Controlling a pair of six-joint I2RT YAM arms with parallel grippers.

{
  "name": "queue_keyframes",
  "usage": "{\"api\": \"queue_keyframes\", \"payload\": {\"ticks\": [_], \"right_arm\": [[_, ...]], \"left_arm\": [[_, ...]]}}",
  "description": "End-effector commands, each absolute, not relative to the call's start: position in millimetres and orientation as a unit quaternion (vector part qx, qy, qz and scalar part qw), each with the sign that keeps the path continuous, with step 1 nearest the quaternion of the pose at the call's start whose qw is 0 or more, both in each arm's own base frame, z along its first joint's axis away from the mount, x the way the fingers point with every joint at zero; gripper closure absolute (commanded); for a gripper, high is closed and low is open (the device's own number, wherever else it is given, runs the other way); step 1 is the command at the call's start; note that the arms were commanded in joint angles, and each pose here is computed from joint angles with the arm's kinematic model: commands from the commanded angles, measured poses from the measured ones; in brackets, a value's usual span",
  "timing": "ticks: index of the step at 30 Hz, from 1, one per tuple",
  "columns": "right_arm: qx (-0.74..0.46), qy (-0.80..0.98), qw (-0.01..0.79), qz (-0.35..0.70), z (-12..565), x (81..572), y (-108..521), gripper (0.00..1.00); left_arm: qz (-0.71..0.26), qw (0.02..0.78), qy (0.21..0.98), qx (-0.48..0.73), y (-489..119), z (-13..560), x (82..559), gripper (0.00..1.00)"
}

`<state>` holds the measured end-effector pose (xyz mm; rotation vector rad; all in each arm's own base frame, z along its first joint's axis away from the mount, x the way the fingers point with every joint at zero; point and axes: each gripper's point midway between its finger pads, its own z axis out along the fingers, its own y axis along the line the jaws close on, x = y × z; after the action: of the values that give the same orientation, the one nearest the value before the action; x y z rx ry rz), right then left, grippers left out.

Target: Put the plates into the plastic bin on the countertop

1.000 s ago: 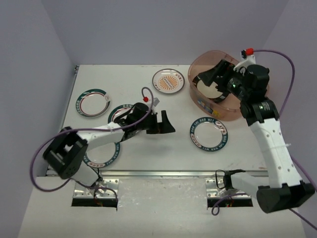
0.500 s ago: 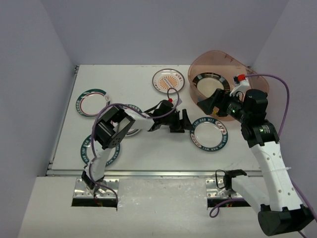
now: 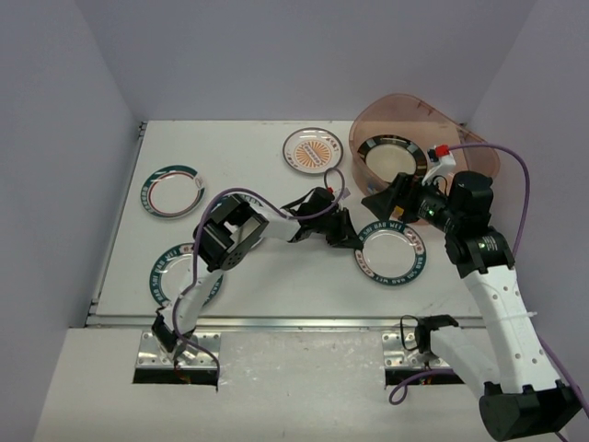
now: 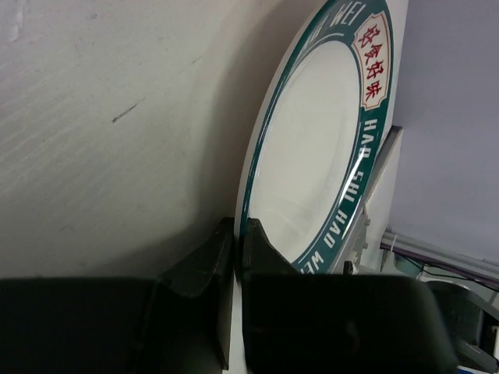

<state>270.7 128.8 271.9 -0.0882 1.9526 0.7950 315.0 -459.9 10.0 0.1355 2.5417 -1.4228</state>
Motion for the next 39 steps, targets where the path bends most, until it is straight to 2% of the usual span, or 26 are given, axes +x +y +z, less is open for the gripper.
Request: {"api": "queue_keyframes", "payload": {"ticks": [1, 3, 5, 8, 9, 13, 19, 22, 24, 25, 27, 28, 29, 30, 31, 33, 34, 35, 36, 37, 39], "right_arm": [[-0.056, 0.795, 0.509, 0.326, 274.0, 279.8, 130.2, 0.01], [-0.065, 0.800, 0.493, 0.335, 266.1, 280.7, 134.8, 0.01], [-0.072, 0.807, 0.473, 0.345, 256.6, 283.4, 139.4, 0.01], [-0.085, 0.816, 0.445, 0.359, 242.1, 286.0, 146.1, 0.01], [-0.088, 0.818, 0.436, 0.364, 237.7, 287.7, 148.2, 0.01], [-0.124, 0.794, 0.400, 0.440, 228.4, 287.3, 172.0, 0.01], [-0.185, 0.746, 0.320, 0.554, 218.9, 271.9, 205.3, 0.01], [-0.182, 0.745, 0.296, 0.569, 208.6, 273.6, 213.3, 0.01], [-0.170, 0.752, 0.287, 0.569, 200.1, 275.6, 213.8, 0.05], [-0.172, 0.746, 0.288, 0.575, 202.9, 274.8, 214.8, 0.11], [-0.174, 0.737, 0.283, 0.589, 202.9, 269.3, 216.1, 0.81], [-0.170, 0.737, 0.286, 0.589, 204.2, 270.5, 216.2, 0.94], [-0.167, 0.738, 0.288, 0.587, 205.1, 271.8, 216.1, 1.00], [-0.165, 0.739, 0.291, 0.585, 205.6, 273.1, 215.9, 1.00], [-0.162, 0.739, 0.295, 0.583, 206.6, 274.4, 215.6, 1.00], [-0.145, 0.744, 0.304, 0.577, 209.5, 279.5, 214.0, 1.00], [-0.136, 0.746, 0.310, 0.574, 211.2, 282.9, 212.8, 1.00], [-0.122, 0.748, 0.315, 0.572, 214.7, 286.9, 210.5, 1.00], [-0.102, 0.752, 0.327, 0.563, 217.4, 295.6, 205.1, 1.00], [-0.070, 0.757, 0.327, 0.561, 219.5, 302.2, 199.9, 1.00], [0.029, 0.766, 0.364, 0.530, 225.1, 330.5, 168.1, 1.00]], "left_arm": [[-0.453, 0.165, 0.875, 0.053, -434.6, 18.2, 314.6, 1.00], [-0.430, 0.202, 0.879, 0.035, -396.4, 25.4, 318.8, 1.00], [-0.443, 0.233, 0.865, 0.027, -368.4, 58.1, 318.4, 1.00], [-0.459, 0.299, 0.837, -0.007, -289.2, 113.4, 327.4, 1.00], [-0.450, 0.302, 0.840, -0.020, -268.3, 111.7, 327.9, 1.00], [-0.438, 0.358, 0.824, -0.037, -213.2, 155.2, 322.5, 1.00], [-0.505, 0.364, 0.782, -0.023, -209.5, 199.5, 291.3, 1.00], [-0.557, 0.353, 0.752, 0.008, -219.3, 218.7, 273.4, 1.00], [-0.574, 0.345, 0.742, 0.010, -221.9, 226.1, 269.0, 1.00], [-0.576, 0.343, 0.742, 0.008, -222.5, 227.4, 268.9, 1.00], [-0.577, 0.338, 0.743, 0.008, -223.1, 226.7, 269.0, 1.00], [-0.575, 0.335, 0.746, 0.006, -223.2, 225.3, 270.0, 1.00], [-0.575, 0.333, 0.747, 0.006, -223.6, 225.0, 270.5, 1.00], [-0.577, 0.332, 0.746, 0.008, -224.2, 225.7, 270.5, 0.96], [-0.578, 0.331, 0.746, 0.010, -224.5, 226.3, 269.9, 0.76], [-0.572, 0.336, 0.749, 0.015, -223.7, 228.7, 270.5, 0.28], [-0.561, 0.342, 0.753, 0.016, -221.8, 229.5, 272.2, 0.09], [-0.544, 0.348, 0.763, 0.012, -218.3, 229.7, 274.7, 0.00], [-0.520, 0.374, 0.768, 0.015, -212.3, 231.6, 279.2, 0.00], [-0.491, 0.362, 0.793, -0.002, -205.0, 220.2, 277.1, 0.00], [-0.381, 0.434, 0.816, -0.038, -170.2, 233.7, 298.8, 0.00]]}}
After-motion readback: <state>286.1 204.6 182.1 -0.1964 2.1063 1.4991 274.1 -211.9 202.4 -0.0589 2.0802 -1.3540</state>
